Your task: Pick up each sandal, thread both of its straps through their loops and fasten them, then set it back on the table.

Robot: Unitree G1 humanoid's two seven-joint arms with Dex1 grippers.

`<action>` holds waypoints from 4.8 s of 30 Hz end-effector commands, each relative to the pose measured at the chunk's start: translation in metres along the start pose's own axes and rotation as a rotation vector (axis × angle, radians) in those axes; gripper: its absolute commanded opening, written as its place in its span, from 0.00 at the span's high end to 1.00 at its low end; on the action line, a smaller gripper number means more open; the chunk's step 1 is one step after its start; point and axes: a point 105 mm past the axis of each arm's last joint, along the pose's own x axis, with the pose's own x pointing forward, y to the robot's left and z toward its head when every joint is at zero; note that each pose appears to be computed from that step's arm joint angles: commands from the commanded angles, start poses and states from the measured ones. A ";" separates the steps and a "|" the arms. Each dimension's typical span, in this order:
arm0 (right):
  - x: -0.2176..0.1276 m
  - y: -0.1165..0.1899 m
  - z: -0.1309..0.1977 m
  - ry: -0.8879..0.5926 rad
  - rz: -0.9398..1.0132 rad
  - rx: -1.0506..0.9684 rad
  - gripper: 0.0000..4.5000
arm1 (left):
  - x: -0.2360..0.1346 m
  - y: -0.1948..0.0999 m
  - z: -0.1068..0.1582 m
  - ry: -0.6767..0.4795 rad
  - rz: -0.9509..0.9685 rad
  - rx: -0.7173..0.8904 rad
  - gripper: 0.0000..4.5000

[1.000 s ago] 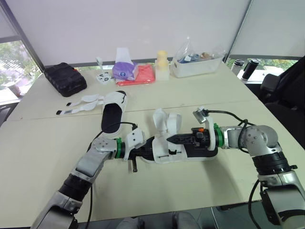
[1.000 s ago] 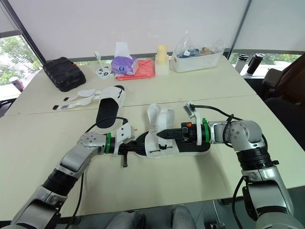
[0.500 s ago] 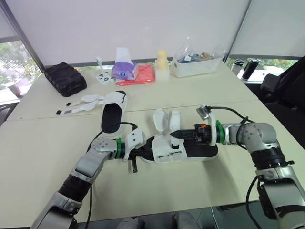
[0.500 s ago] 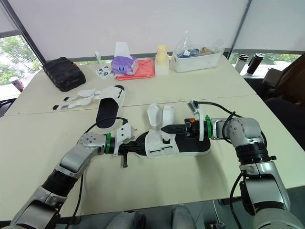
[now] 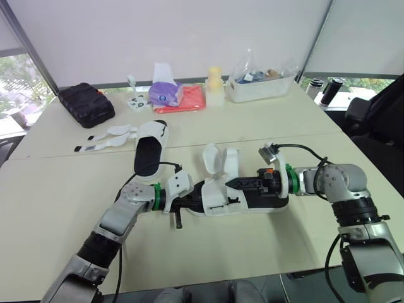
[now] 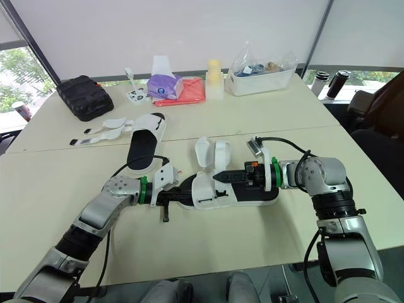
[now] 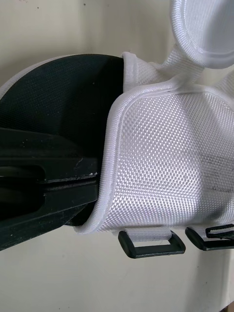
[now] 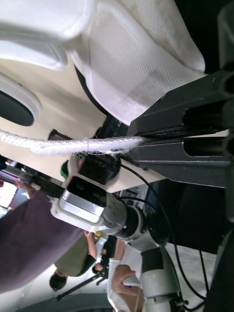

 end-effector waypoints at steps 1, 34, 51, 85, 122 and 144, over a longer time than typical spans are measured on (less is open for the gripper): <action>0.000 0.004 -0.001 0.006 0.003 -0.037 0.99 | 0.000 -0.002 0.002 -0.006 -0.002 0.011 1.00; -0.005 -0.005 -0.023 0.129 -0.063 -0.278 0.99 | 0.005 -0.005 0.001 -0.014 -0.004 -0.007 1.00; -0.013 0.002 -0.010 0.035 -0.048 -0.309 0.21 | 0.007 -0.001 0.005 -0.026 0.002 0.006 1.00; -0.001 0.009 -0.012 -0.025 -0.060 -0.276 0.98 | 0.013 -0.005 0.003 -0.033 -0.008 -0.010 1.00; -0.076 0.012 -0.029 -0.119 -0.310 -0.346 0.01 | 0.020 -0.009 0.005 -0.052 -0.042 -0.021 1.00; -0.033 0.008 -0.085 -0.068 -0.255 -0.232 0.01 | 0.021 -0.010 0.008 -0.059 -0.038 -0.014 1.00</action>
